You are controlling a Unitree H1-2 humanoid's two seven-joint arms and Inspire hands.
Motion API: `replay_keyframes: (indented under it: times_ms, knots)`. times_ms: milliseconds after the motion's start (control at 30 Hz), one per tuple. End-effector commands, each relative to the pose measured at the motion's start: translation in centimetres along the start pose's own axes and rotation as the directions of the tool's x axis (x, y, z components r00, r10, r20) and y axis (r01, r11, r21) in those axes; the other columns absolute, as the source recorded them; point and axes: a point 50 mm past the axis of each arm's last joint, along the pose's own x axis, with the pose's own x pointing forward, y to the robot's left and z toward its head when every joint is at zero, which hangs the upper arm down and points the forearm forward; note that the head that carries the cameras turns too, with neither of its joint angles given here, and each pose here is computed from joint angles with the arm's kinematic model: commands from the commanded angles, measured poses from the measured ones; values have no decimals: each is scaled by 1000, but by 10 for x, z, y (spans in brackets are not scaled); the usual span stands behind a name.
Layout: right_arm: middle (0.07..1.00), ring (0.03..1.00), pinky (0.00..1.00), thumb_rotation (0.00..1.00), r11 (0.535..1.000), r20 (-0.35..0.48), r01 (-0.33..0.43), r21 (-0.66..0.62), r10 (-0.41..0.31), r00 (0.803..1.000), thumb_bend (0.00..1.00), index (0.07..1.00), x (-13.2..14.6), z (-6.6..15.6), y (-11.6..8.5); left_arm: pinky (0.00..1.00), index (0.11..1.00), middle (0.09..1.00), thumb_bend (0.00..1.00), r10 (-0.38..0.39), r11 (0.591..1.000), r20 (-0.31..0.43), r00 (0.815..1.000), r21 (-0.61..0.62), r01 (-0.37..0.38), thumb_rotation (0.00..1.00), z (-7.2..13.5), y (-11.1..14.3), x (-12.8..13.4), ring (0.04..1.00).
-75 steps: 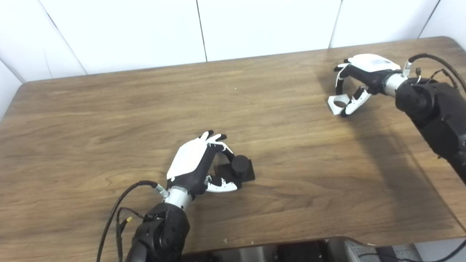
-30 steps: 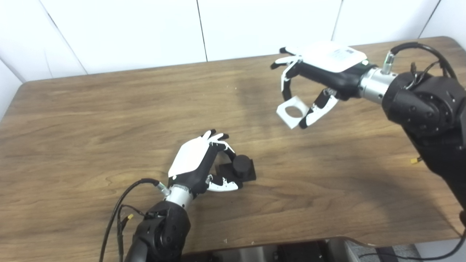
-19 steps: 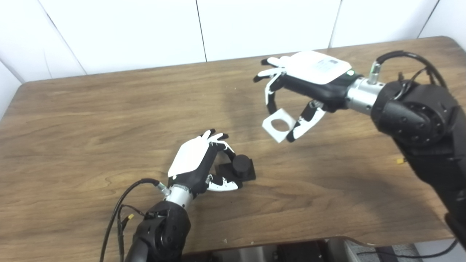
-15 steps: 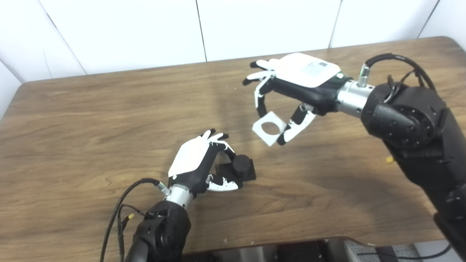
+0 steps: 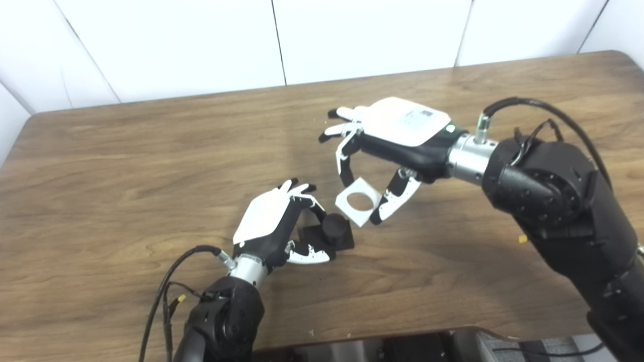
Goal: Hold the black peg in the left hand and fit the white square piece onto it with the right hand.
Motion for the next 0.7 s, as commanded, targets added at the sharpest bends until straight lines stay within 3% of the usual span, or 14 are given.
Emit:
replay_keyframes:
  times_ms: [0,667]
  knots:
    - [898,1000,989,144,997,33,53,-53,-51,998,525,491,1,8,-11,988,492,910,505,11,1000,23,1000,11,-11,84,7,4,4,998]
    - [917,1000,985,144,998,48,16,-53,-14,999,525,491,9,12,7,989,492,912,505,24,1000,23,999,9,-24,85,13,4,4,1000]
